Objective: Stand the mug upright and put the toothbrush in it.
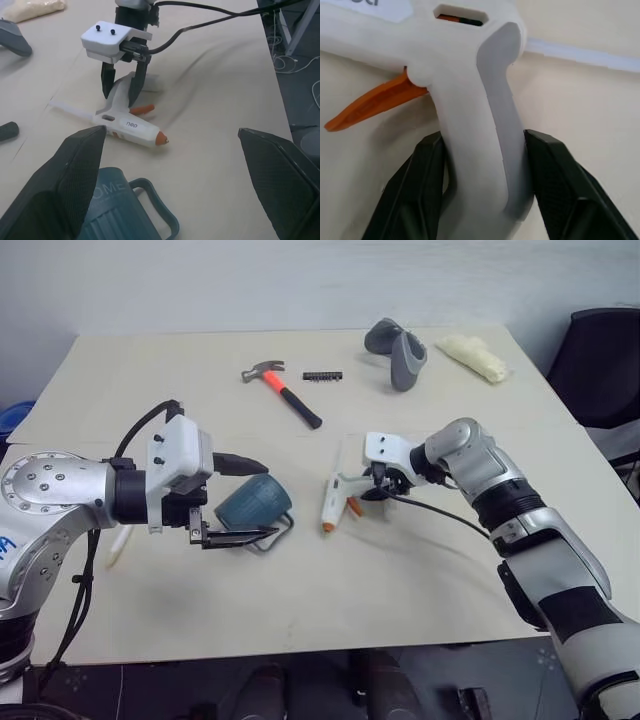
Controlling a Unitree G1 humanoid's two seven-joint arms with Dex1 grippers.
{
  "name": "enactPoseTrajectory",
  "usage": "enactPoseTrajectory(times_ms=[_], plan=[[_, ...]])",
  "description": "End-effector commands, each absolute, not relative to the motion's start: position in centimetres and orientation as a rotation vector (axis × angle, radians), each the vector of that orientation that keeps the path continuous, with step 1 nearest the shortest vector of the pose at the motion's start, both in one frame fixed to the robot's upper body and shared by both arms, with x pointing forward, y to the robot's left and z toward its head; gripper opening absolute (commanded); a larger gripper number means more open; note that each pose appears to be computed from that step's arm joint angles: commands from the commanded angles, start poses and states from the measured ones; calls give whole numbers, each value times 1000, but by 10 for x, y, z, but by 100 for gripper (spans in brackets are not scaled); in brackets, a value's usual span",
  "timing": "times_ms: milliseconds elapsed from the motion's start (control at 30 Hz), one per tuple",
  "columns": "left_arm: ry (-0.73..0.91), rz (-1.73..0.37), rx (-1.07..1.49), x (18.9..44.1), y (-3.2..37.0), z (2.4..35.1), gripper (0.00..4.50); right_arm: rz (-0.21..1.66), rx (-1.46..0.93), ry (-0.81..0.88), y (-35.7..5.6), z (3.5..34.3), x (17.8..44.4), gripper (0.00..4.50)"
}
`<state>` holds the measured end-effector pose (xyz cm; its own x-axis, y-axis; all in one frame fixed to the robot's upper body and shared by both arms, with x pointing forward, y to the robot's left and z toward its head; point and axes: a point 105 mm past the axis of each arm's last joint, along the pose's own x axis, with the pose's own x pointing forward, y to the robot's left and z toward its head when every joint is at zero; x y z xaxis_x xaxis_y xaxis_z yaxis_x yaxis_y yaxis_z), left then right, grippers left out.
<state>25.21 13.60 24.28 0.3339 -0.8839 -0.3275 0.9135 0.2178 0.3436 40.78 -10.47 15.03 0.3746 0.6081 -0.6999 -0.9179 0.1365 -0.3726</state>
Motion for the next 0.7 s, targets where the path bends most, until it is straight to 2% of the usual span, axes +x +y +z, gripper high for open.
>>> enactPoseTrajectory(times_ms=[33, 133, 300, 433, 500, 667, 700], plan=[[22, -1256, 561, 250, 131, 250, 450, 1129, -837, 456, -117, 142, 402, 207], [17, -1270, 557, 252, 128, 250, 450, 1058, -808, 460, -140, 146, 397, 207], [-5, -1310, 534, 254, 117, 250, 450, 791, -728, 473, -214, 168, 389, 207], [-27, -1378, 518, 252, 103, 247, 450, 486, -691, 596, -315, 167, 357, 207], [-34, -1397, 517, 253, 99, 246, 450, 391, -677, 654, -347, 158, 340, 207], [-45, -1433, 518, 256, 95, 246, 450, 269, -600, 693, -376, 138, 319, 207], [-45, -1440, 519, 256, 94, 246, 450, 252, -582, 693, -378, 135, 316, 236]])
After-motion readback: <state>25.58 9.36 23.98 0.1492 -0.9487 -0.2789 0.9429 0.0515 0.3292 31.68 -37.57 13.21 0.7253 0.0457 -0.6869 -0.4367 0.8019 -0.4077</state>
